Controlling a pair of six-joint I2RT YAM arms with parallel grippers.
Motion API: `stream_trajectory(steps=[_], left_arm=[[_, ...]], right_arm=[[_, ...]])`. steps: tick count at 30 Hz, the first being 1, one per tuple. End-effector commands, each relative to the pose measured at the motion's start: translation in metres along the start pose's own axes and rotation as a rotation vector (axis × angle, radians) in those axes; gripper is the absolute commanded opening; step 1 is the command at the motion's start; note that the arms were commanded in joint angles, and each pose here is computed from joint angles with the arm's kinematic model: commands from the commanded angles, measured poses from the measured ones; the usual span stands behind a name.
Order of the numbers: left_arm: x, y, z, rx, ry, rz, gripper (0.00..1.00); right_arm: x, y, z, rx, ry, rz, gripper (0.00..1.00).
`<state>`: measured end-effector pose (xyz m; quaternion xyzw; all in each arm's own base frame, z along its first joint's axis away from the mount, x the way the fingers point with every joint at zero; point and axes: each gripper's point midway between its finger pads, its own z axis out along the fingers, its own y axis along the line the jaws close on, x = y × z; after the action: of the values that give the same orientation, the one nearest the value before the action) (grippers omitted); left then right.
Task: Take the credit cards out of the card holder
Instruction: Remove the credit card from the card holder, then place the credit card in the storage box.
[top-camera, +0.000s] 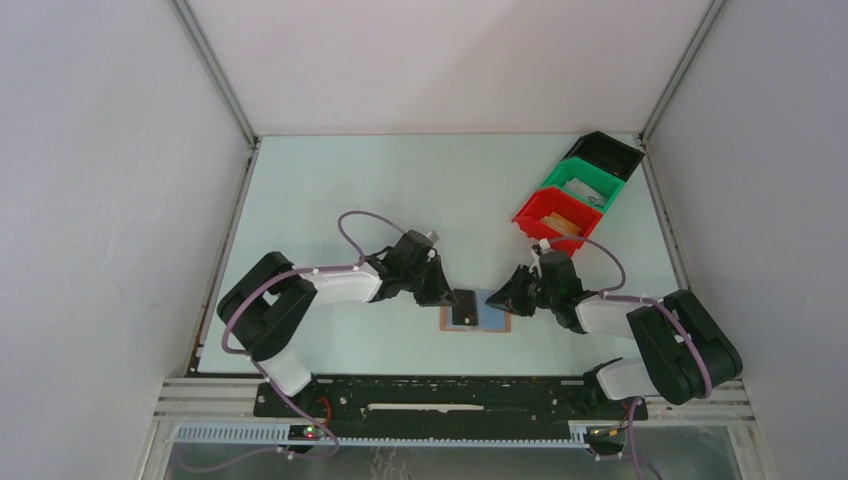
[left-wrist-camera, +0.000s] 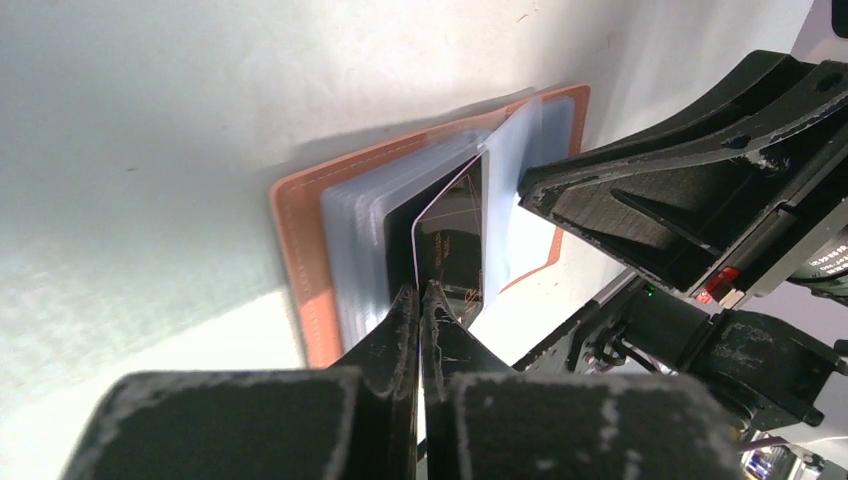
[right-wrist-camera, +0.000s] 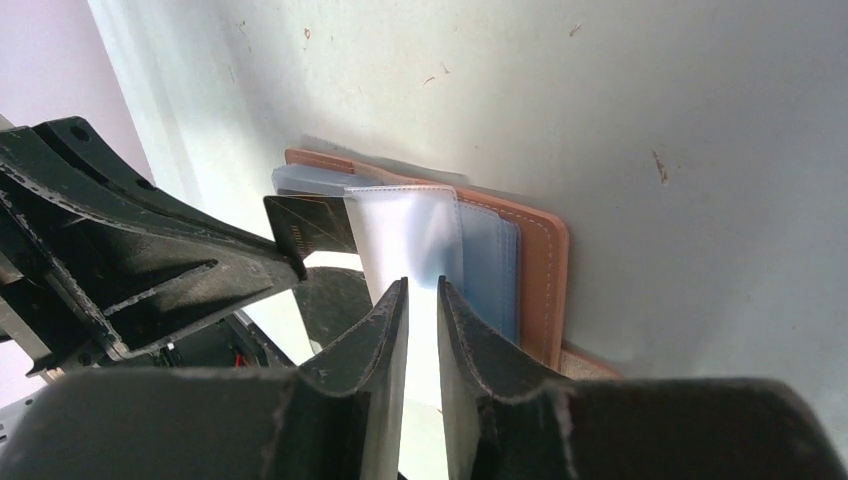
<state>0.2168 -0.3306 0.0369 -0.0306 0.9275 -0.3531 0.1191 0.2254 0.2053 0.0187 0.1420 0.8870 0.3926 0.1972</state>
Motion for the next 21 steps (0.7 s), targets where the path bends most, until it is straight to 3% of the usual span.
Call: stream_trajectory(steps=[1, 6, 13, 21], left_arm=[[0.000, 0.017, -0.016, -0.030, -0.012, 0.039, 0.00], [-0.002, -0.002, -0.031, 0.041, -0.017, 0.095, 0.00], [-0.004, -0.033, -0.049, 0.156, -0.014, 0.159, 0.00], [-0.002, -0.063, -0.071, 0.286, 0.010, 0.195, 0.00]], right_arm=[[0.023, -0.038, -0.004, 0.144, 0.055, 0.035, 0.26], [0.015, -0.018, -0.016, 0.101, 0.026, 0.013, 0.28], [-0.006, 0.029, -0.043, -0.050, -0.057, -0.056, 0.48], [-0.002, 0.073, -0.058, -0.297, -0.010, -0.081, 0.61]])
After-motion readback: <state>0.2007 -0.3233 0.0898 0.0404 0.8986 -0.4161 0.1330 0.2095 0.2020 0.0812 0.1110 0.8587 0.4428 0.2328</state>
